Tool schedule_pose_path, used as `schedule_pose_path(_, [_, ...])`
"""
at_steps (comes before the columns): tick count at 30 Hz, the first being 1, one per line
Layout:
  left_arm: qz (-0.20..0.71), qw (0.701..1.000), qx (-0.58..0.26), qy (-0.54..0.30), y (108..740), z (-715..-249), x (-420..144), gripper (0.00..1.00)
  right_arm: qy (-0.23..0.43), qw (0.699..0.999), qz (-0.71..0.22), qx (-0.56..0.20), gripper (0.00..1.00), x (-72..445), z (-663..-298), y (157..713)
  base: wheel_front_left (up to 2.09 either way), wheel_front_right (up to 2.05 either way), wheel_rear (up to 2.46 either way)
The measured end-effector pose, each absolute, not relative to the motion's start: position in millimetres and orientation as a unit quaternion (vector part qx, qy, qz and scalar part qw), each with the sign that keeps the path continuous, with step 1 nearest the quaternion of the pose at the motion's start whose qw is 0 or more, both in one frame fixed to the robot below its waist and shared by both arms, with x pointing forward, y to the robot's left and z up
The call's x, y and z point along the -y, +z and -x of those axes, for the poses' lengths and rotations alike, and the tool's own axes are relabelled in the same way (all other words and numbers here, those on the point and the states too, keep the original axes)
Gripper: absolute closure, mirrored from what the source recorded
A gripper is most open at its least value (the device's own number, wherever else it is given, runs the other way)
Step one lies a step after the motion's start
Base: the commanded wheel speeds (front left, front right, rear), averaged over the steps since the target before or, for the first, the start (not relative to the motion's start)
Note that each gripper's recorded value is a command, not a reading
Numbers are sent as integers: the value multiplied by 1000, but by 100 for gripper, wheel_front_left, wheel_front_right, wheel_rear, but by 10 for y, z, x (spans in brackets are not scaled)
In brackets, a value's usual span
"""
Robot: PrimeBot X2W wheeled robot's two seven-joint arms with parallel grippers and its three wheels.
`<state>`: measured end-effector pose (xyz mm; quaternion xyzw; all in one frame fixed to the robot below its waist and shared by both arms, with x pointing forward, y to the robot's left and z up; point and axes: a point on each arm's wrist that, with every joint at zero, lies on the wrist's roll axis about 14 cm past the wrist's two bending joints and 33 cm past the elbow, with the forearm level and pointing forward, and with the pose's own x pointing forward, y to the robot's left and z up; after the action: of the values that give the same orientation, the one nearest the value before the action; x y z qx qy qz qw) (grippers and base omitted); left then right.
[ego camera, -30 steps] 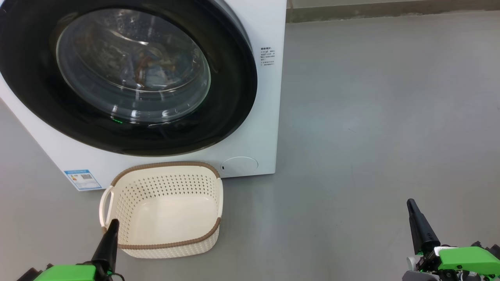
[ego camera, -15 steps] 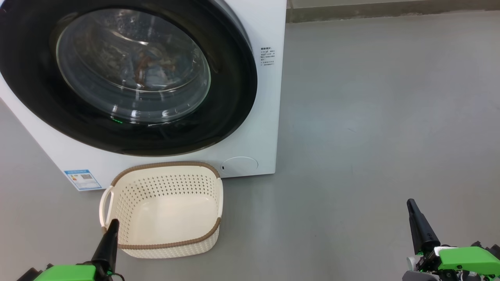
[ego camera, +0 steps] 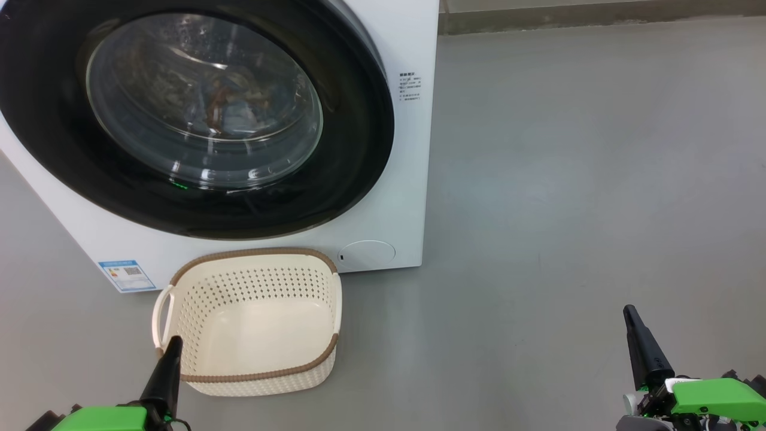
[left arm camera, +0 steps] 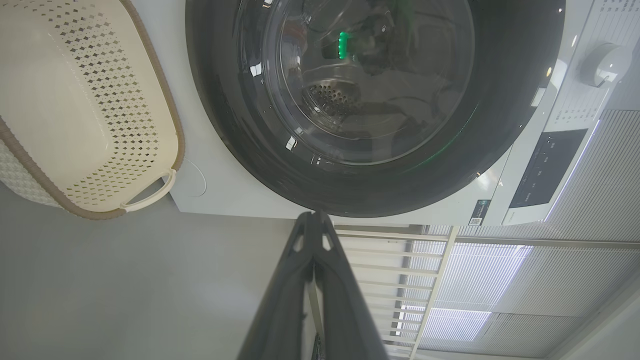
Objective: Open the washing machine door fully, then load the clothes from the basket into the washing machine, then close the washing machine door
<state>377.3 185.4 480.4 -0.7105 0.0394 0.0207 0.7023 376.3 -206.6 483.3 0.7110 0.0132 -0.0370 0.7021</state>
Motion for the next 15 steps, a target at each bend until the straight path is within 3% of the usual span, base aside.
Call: schedule_pose_path(15, [711,702,-39,21,4804,-3773,-1854,100,-37,702,-711,-13,100,2066,-3763,4833,0,0,0])
